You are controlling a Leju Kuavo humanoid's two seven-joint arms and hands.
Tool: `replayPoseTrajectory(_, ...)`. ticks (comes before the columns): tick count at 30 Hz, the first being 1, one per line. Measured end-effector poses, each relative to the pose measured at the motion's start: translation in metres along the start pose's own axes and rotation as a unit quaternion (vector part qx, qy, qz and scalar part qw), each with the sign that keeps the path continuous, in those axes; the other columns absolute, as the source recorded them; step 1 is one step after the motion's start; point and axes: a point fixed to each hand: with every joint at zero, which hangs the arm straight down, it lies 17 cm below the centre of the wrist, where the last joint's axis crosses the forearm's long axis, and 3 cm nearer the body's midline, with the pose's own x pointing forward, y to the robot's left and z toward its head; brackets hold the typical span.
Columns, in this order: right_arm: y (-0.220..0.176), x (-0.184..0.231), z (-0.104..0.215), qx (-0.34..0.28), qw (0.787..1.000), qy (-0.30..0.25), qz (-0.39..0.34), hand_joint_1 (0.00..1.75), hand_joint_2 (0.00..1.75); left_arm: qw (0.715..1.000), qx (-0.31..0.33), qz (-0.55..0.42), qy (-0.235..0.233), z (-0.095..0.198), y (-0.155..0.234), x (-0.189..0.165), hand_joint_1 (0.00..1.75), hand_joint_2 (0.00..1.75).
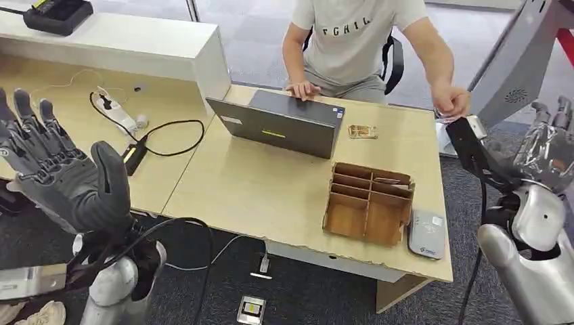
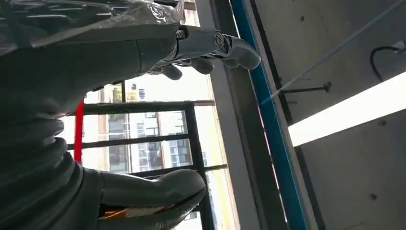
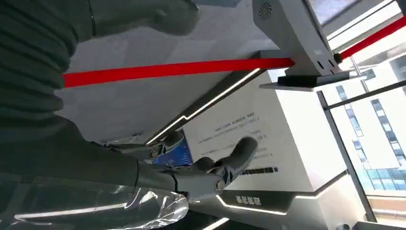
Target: Pass the card to the sensor for recognition and then transmit it.
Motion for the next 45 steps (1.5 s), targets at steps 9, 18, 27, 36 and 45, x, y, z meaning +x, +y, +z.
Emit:
replayPoseTrajectory(9,-0.01,0.008,0.024,-0.003,0.999,-0.028,-0.038,0.0,1.75,1.0,0.002,0.004,0.013,0.002,-0.001,-0.008,0.0,1.75)
replayPoseTrajectory(18,0.016,0.039,0.079,0.075,0.988,-0.098,-0.091,0.0,1.75,1.0,0.0,0.009,0.029,-0.001,-0.005,-0.019,0.0,1.75)
replayPoseTrajectory(27,0.047,0.095,0.129,0.183,0.956,-0.183,-0.141,0.0,1.75,0.999,0.0,0.003,0.039,-0.001,-0.001,-0.025,0.0,1.75)
replayPoseTrajectory(36,0.073,0.183,0.194,0.312,0.879,-0.28,-0.226,0.0,1.75,0.999,0.009,-0.034,0.025,-0.007,0.021,-0.016,0.0,1.75)
replayPoseTrajectory(45,0.085,0.227,0.212,0.329,0.863,-0.309,-0.225,0.0,1.75,0.999,0.016,-0.037,0.024,-0.008,0.03,-0.01,0.0,1.75)
